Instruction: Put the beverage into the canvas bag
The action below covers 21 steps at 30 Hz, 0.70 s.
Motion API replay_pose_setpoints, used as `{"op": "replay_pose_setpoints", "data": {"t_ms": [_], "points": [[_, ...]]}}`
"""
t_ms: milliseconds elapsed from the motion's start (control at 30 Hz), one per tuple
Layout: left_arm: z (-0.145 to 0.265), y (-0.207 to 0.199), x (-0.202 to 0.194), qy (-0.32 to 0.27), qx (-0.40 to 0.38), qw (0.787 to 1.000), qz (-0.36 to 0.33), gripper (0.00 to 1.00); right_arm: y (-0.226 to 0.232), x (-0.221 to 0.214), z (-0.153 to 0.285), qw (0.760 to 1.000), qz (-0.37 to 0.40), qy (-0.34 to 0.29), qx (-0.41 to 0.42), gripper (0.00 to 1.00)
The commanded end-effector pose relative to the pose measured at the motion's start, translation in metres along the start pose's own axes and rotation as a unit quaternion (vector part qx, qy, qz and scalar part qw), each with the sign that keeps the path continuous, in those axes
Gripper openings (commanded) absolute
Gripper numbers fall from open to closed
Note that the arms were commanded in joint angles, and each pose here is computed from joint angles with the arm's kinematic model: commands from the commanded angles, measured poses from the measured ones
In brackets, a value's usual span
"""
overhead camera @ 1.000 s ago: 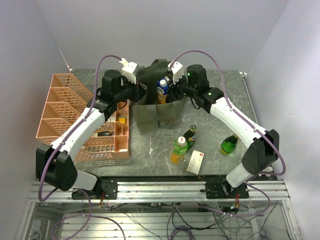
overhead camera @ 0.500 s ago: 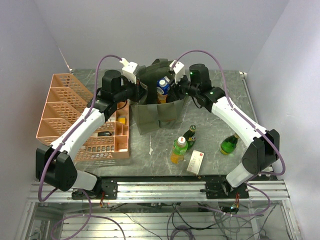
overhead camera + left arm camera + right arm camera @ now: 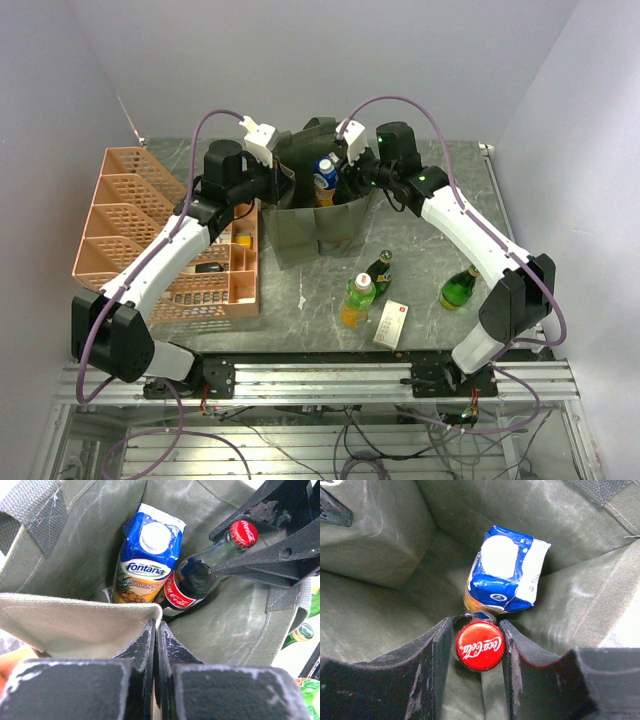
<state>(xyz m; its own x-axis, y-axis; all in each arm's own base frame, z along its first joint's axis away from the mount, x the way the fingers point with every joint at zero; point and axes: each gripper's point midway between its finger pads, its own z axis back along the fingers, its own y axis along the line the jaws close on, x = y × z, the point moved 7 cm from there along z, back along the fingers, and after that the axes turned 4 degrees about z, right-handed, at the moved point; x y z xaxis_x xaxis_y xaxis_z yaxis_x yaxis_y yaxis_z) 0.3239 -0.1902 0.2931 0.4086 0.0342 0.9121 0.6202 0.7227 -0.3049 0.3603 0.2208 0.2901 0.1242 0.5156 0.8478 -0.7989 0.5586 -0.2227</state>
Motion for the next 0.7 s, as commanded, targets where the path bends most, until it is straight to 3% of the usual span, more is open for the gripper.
{"op": "replay_pose_setpoints", "data": {"t_ms": [0, 167, 667], "points": [[0.003, -0.007, 0.004, -0.007, -0.019, 1.000, -0.014, 0.07, -0.004, -0.007, 0.001, 1.000, -0.012, 0.028, 0.005, 0.44], [0.004, -0.008, 0.006, -0.010, -0.018, 1.000, -0.015, 0.07, -0.003, -0.002, 0.002, 1.000, -0.016, 0.021, 0.013, 0.53], [0.002, -0.007, 0.006, -0.008, -0.016, 1.000, -0.016, 0.07, -0.002, 0.028, 0.016, 0.999, -0.027, -0.020, 0.032, 0.71]]}}
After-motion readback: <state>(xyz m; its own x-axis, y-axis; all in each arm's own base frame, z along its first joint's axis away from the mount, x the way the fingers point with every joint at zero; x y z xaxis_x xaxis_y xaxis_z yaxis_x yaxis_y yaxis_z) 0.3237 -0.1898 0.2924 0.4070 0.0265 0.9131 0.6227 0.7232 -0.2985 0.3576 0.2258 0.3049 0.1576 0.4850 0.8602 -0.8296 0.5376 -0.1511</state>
